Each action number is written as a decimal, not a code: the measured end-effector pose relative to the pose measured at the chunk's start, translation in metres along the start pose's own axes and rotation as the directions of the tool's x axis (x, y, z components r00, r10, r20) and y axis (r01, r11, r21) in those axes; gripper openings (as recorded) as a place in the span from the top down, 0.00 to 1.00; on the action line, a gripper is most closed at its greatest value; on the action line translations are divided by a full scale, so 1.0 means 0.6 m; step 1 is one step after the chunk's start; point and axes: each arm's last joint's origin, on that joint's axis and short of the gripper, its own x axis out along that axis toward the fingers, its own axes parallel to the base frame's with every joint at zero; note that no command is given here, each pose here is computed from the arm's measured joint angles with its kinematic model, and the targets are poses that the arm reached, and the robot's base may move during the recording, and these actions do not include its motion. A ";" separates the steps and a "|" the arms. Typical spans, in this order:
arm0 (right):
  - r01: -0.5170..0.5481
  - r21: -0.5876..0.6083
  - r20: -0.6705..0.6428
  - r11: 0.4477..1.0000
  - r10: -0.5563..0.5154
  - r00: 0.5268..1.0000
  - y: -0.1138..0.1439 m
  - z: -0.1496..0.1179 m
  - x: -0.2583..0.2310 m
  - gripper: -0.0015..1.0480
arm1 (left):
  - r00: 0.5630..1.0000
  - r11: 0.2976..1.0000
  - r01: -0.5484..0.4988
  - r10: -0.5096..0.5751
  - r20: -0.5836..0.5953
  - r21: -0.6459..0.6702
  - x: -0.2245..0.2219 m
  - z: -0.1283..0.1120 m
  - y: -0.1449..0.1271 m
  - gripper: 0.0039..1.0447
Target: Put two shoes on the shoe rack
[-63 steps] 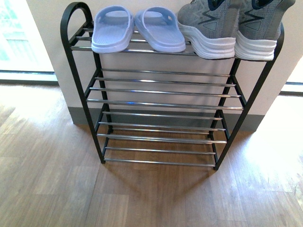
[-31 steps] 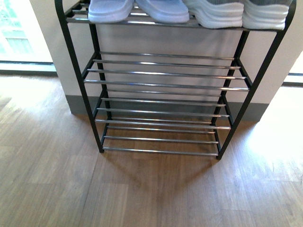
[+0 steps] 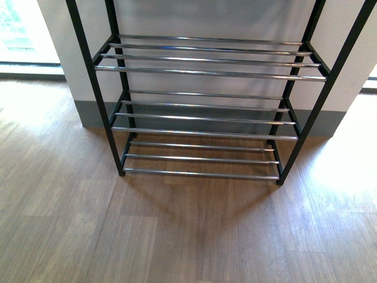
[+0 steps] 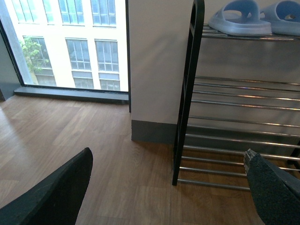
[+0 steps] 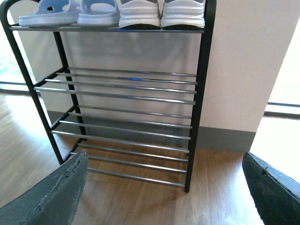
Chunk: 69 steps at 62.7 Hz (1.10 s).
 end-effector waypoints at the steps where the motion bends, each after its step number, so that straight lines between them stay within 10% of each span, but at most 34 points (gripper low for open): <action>1: 0.000 0.000 0.000 1.000 0.000 1.000 0.000 0.000 0.000 0.09 | 1.000 1.000 0.000 0.000 0.000 0.000 0.000 0.000 0.000 0.09; 69: 0.000 0.000 0.000 1.000 0.000 1.000 0.000 0.000 0.000 0.09 | 1.000 1.000 0.000 0.000 0.000 0.000 0.000 0.000 0.000 0.09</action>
